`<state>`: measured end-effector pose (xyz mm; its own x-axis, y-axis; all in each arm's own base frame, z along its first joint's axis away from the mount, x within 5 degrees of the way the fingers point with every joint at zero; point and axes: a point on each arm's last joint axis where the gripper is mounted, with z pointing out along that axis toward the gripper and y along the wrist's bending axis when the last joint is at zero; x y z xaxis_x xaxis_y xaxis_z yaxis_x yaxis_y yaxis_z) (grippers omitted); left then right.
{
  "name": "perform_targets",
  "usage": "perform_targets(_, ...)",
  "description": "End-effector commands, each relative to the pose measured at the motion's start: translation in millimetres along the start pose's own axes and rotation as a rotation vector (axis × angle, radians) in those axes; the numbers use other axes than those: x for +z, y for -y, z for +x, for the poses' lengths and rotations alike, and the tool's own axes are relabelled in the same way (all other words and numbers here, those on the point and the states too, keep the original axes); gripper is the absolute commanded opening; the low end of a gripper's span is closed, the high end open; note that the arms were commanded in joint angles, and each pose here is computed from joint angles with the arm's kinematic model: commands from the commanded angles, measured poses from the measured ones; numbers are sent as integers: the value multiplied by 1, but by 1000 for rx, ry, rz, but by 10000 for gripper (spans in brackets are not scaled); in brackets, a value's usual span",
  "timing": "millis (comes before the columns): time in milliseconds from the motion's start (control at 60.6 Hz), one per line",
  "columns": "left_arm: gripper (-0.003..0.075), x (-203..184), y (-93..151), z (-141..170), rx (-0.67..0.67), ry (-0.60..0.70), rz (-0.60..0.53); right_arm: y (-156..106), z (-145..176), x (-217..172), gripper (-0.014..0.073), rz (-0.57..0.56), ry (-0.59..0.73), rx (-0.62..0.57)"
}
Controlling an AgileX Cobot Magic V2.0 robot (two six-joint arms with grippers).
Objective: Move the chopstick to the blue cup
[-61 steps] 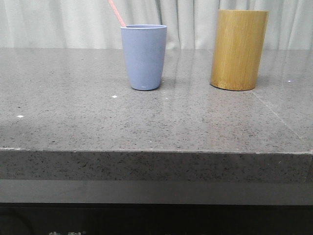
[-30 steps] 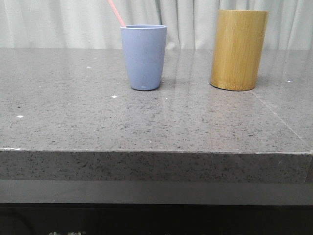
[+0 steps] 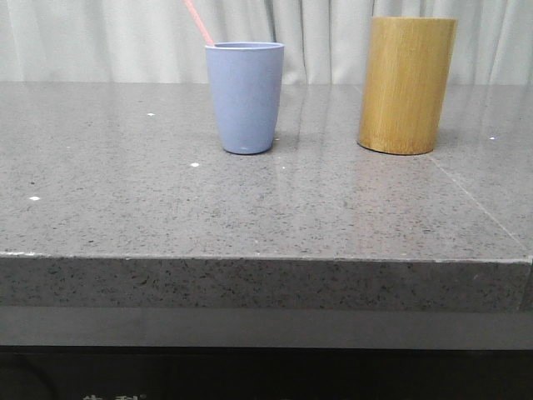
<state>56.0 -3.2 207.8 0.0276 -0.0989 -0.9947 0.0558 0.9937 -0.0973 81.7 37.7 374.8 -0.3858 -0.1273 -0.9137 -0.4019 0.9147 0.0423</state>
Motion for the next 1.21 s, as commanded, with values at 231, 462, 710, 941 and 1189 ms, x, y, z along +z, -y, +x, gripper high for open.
perform_targets(231,-19,-2,0,-4,-13,73,0,0,-13,-4,-69,8,97,-6)
perform_targets(462,-19,-2,0,-4,-39,73,1,0,-13,-4,-69,8,97,-6)
perform_targets(710,-19,-3,0,-10,-14,143,0,0,-13,-4,-69,8,97,-6)
perform_targets(941,-19,-3,0,-13,-1,175,2,0,-13,-4,-69,8,97,-6)
perform_targets(1189,-18,-3,0,-12,-14,164,4,0,-13,-4,-69,8,97,-6)
